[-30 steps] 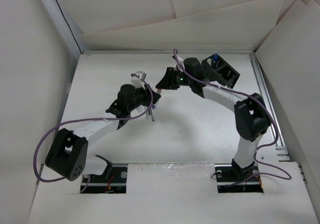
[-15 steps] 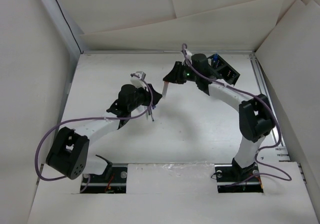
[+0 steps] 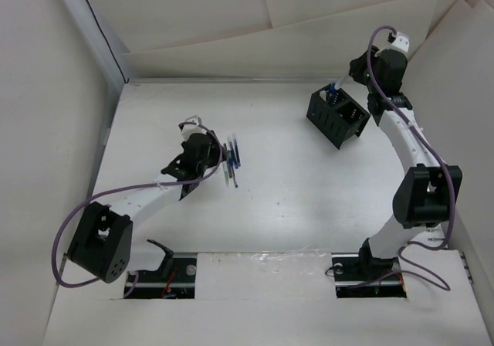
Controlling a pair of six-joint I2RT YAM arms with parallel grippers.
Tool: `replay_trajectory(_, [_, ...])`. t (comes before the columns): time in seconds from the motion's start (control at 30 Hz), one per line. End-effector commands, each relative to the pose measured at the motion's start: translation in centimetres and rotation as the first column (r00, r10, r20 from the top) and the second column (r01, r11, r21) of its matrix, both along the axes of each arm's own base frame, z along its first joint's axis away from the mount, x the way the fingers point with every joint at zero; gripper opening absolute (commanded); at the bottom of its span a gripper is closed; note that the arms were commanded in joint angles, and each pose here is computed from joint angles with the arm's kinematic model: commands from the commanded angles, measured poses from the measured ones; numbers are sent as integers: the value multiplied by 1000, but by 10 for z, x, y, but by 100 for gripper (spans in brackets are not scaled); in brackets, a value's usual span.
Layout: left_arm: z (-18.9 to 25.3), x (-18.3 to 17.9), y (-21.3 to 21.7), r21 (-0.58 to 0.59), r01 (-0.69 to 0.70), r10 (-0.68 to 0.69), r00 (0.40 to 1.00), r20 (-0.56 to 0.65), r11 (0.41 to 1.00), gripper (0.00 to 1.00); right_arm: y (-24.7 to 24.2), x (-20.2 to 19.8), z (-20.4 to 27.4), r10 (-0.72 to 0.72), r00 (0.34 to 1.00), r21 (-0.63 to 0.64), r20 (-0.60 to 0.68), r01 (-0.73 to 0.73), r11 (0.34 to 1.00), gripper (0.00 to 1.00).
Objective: Sort the stationery into containers
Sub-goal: Place the stationery in the storage box.
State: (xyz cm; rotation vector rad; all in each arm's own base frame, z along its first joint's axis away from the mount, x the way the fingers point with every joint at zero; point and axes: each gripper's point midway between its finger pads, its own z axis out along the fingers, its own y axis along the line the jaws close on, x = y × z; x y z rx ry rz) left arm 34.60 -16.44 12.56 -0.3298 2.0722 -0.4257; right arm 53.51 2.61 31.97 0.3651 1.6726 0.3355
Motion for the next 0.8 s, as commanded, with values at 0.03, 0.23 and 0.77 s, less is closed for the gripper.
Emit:
replay_trajectory(0.03, [-9,6,43,64,-227,230,972,-46,972,53,-32,23,-1,-171,985,-142,13,172,975,5])
replay_trajectory(0.23, [-29,8,58,151,-284,299,950,-90,947,53,-35,45,-15,-188,982,-160,0,186,970,5])
replay_trajectory(0.77, [-55,26,52,175,-330,356,922,-150,928,54,11,44,-61,-185,980,-235,-80,161,958,68])
